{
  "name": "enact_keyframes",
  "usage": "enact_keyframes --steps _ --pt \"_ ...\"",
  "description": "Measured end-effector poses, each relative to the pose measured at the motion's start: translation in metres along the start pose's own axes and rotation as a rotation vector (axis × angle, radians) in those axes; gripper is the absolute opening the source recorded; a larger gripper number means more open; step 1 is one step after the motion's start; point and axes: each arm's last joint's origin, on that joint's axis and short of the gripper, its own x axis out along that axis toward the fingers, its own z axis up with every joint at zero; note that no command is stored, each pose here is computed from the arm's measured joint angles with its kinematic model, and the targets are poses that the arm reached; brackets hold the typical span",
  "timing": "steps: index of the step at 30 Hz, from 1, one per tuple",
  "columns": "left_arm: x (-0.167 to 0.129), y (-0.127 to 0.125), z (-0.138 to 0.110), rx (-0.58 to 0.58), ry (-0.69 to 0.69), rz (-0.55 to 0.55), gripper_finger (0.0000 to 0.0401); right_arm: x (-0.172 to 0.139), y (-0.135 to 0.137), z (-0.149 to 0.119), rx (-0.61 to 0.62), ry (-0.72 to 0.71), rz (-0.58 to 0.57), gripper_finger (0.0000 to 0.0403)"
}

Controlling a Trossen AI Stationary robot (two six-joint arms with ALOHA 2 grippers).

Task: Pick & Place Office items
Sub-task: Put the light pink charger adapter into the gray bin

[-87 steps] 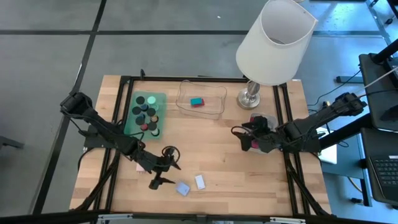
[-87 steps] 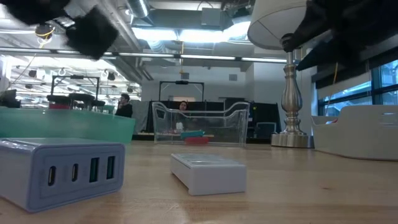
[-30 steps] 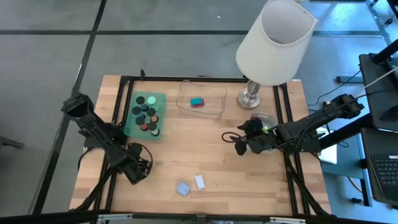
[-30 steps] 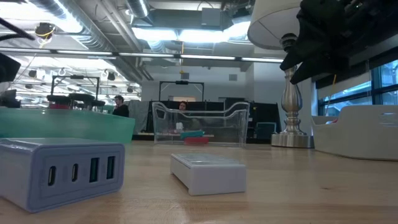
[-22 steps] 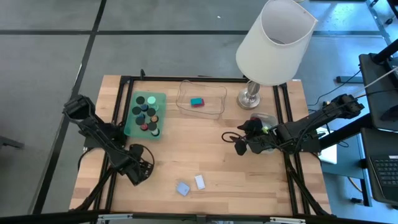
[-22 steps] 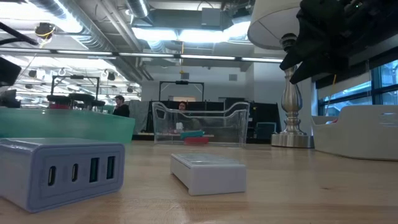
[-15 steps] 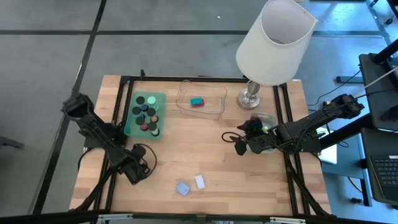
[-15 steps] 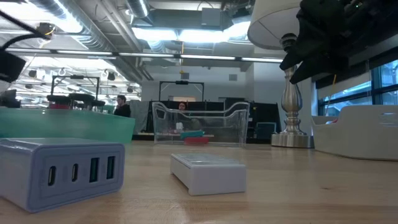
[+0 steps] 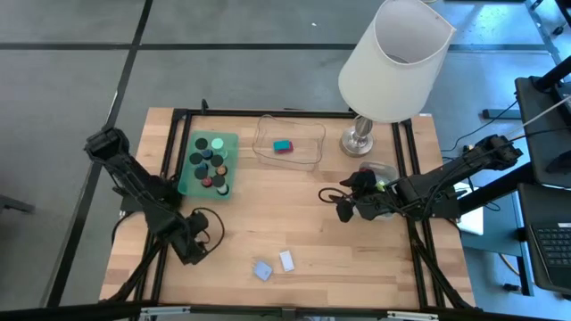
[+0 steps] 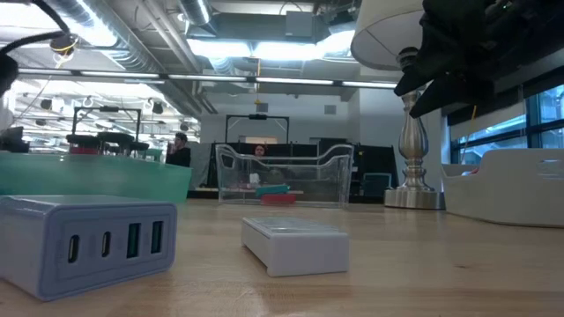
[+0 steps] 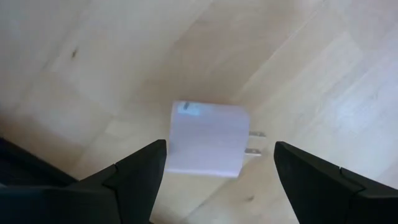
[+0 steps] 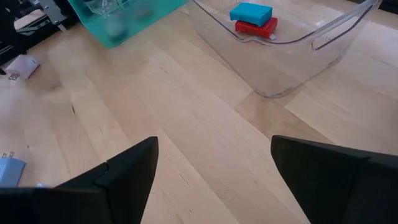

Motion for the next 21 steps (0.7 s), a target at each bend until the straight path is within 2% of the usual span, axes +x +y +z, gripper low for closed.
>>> enact_keyframes --steps 9,16,21 --pt "0.008 0.001 -0.009 0.04 -0.08 0.043 0.0297 0.0 0.0 0.0 0.002 0.0 0.0 0.0316" --pt "0.014 0.0 -0.012 0.027 0.013 0.087 0.0297 0.0 0.0 0.0 -0.002 0.0 0.0 0.0316" --pt "0.018 0.0 -0.012 0.027 0.015 0.108 0.0294 0.0 0.0 0.0 -0.004 0.0 0.0 0.0316"
